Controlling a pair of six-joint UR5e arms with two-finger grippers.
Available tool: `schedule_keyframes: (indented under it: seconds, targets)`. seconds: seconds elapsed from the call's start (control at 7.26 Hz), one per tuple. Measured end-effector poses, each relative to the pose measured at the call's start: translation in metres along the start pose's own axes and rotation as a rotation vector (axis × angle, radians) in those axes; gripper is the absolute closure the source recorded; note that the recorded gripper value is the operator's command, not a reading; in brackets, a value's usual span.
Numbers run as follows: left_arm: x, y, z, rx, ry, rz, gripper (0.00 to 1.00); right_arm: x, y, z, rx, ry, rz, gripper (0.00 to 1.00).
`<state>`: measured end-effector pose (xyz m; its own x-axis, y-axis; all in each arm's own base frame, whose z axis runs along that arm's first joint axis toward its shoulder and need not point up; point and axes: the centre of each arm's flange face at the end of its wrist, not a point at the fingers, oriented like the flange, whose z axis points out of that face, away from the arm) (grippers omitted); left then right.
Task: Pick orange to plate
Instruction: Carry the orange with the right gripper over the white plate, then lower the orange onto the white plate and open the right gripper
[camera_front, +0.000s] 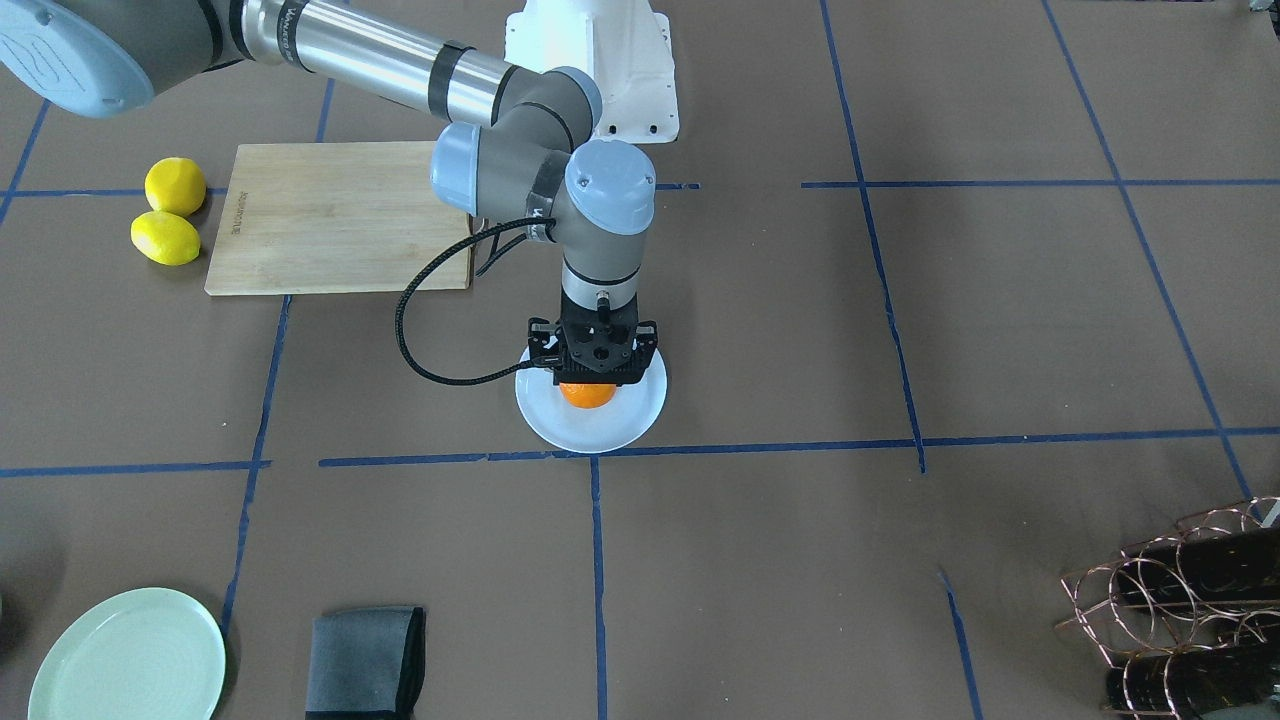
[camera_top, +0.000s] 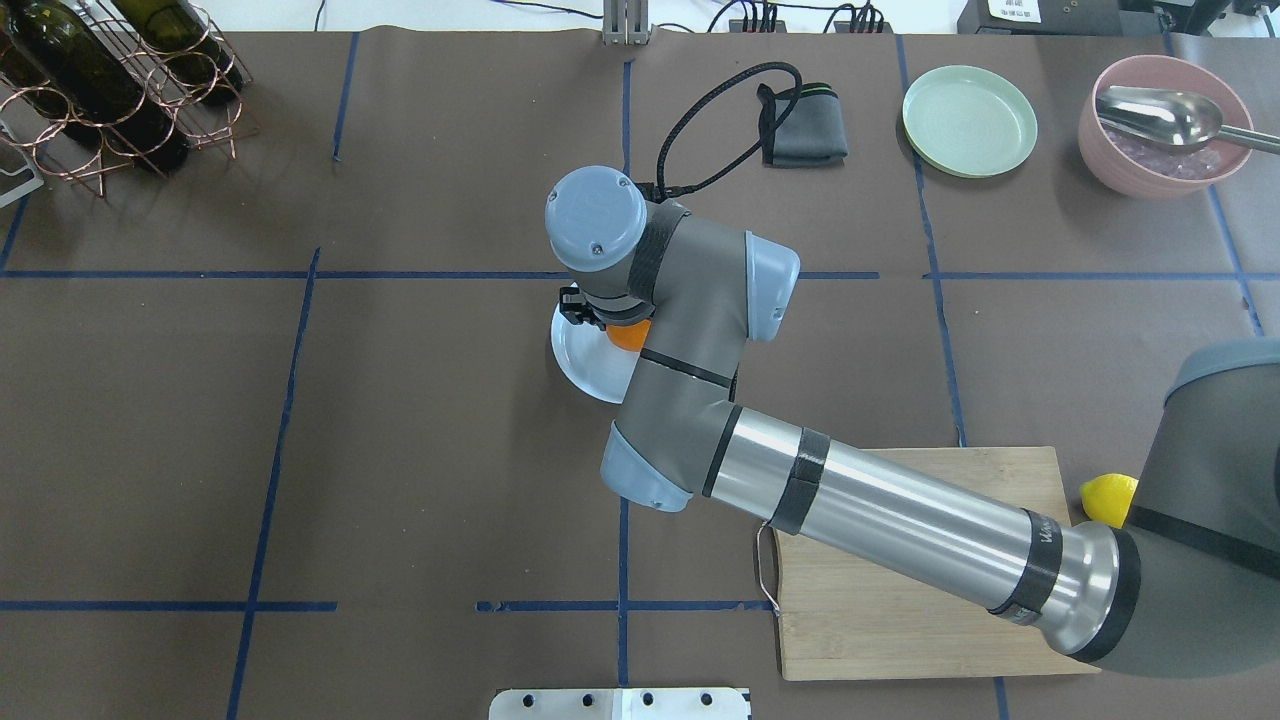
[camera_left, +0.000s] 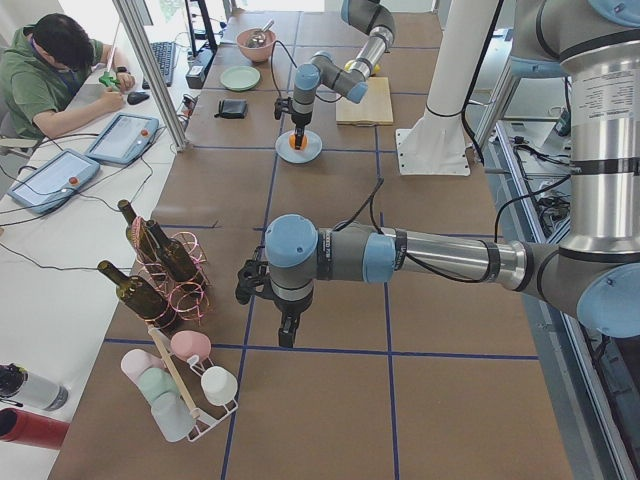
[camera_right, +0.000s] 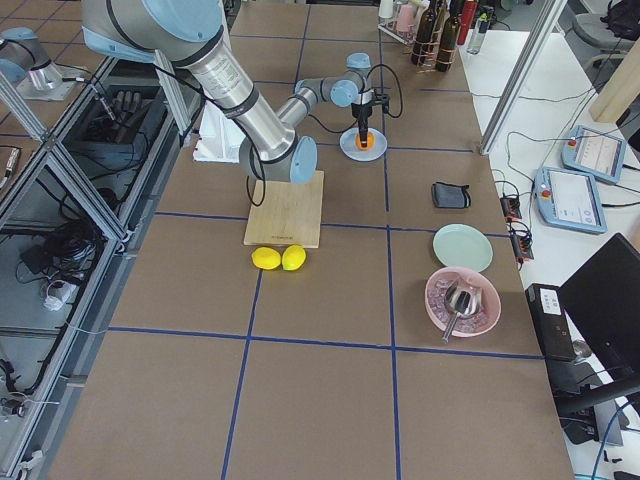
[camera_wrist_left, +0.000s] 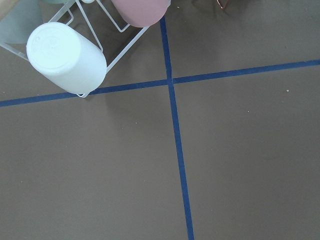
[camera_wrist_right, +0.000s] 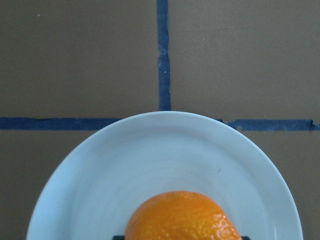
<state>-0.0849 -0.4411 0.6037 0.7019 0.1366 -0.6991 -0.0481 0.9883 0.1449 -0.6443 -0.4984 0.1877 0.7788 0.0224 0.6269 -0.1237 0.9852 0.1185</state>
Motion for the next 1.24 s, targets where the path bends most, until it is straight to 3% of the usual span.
schedule_keyframes:
  seconds: [0.55, 0.83, 1.24]
  targets:
    - [0.0, 0.0, 0.0, 0.001, 0.002, 0.001, 0.0, -0.004, -0.007, -0.014, 0.031, -0.048, 0.032, 0.0]
    - [0.001, -0.001, -0.001, 0.002, 0.003, 0.001, 0.0, 0.027, -0.053, -0.047, 0.03, -0.091, 0.023, 0.0]
    - [0.001, -0.002, -0.001, 0.002, 0.002, 0.006, 0.0, 0.166, -0.14, -0.103, -0.02, -0.132, -0.093, 0.0]
